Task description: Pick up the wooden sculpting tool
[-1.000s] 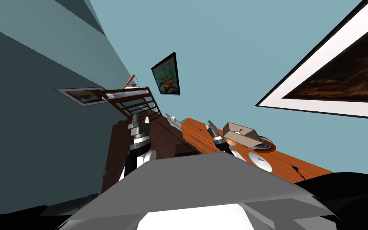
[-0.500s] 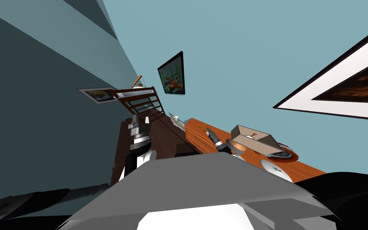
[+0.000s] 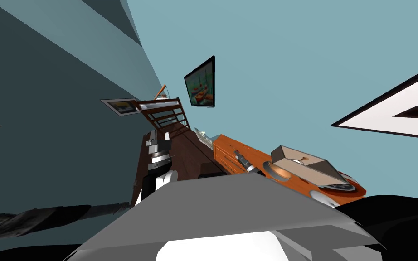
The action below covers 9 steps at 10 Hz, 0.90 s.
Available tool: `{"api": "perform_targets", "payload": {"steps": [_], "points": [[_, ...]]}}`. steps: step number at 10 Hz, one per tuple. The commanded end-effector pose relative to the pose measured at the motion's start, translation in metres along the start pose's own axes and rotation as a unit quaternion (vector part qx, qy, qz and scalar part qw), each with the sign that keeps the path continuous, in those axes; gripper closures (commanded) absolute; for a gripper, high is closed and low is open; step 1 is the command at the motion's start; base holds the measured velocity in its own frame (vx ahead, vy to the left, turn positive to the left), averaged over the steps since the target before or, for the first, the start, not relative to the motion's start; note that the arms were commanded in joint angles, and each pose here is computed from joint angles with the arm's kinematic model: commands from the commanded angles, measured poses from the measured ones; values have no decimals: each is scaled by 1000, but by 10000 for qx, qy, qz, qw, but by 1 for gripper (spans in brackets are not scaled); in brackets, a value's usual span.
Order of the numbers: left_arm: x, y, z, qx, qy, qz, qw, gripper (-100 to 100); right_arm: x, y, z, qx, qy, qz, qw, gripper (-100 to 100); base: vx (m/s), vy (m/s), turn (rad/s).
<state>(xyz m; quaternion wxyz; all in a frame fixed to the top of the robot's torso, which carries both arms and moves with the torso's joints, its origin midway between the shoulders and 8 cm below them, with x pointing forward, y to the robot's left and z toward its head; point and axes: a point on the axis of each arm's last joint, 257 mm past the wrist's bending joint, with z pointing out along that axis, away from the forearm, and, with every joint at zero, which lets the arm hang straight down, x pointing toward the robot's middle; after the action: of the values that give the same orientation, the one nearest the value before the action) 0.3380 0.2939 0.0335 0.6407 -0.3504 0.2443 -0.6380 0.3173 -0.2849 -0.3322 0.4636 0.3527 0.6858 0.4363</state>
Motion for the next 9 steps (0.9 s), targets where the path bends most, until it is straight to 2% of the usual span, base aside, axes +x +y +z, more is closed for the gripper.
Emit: {"api": "perform_targets", "payload": {"steps": [1, 2, 3, 4, 5, 6, 7, 8, 9], "points": [[0, 0, 0, 0, 0, 0, 10000, 0, 8, -31, -14, 401, 239, -152, 9988, -100, 58, 55, 174], [0, 0, 0, 0, 0, 0, 10000, 0, 9, -32, -14, 408, 260, -198, 9986, -100, 42, 42, 65], [0, 0, 0, 0, 0, 0, 10000, 0, 15, -59, -28, 738, 460, -311, 9957, -100, 44, 67, 130], [0, 0, 0, 0, 0, 0, 10000, 0, 16, -60, -29, 751, 484, -359, 9953, -100, 45, 51, 89], [0, 0, 0, 0, 0, 0, 10000, 0, 21, -87, -45, 1081, 684, -473, 9906, -100, 61, 52, 185], [0, 0, 0, 0, 0, 0, 10000, 0, 22, -88, -45, 1089, 709, -521, 9902, -100, 51, 35, 89], [0, 0, 0, 0, 0, 0, 10000, 0, 27, -113, -62, 1411, 900, -623, 9839, -100, 42, 47, 161], [0, 0, 0, 0, 0, 0, 10000, 0, 28, -114, -63, 1420, 933, -684, 9831, -100, 44, 36, 92], [0, 0, 0, 0, 0, 0, 10000, 0, 31, -139, -82, 1738, 1126, -798, 9751, -100, 70, 28, 162]]}}
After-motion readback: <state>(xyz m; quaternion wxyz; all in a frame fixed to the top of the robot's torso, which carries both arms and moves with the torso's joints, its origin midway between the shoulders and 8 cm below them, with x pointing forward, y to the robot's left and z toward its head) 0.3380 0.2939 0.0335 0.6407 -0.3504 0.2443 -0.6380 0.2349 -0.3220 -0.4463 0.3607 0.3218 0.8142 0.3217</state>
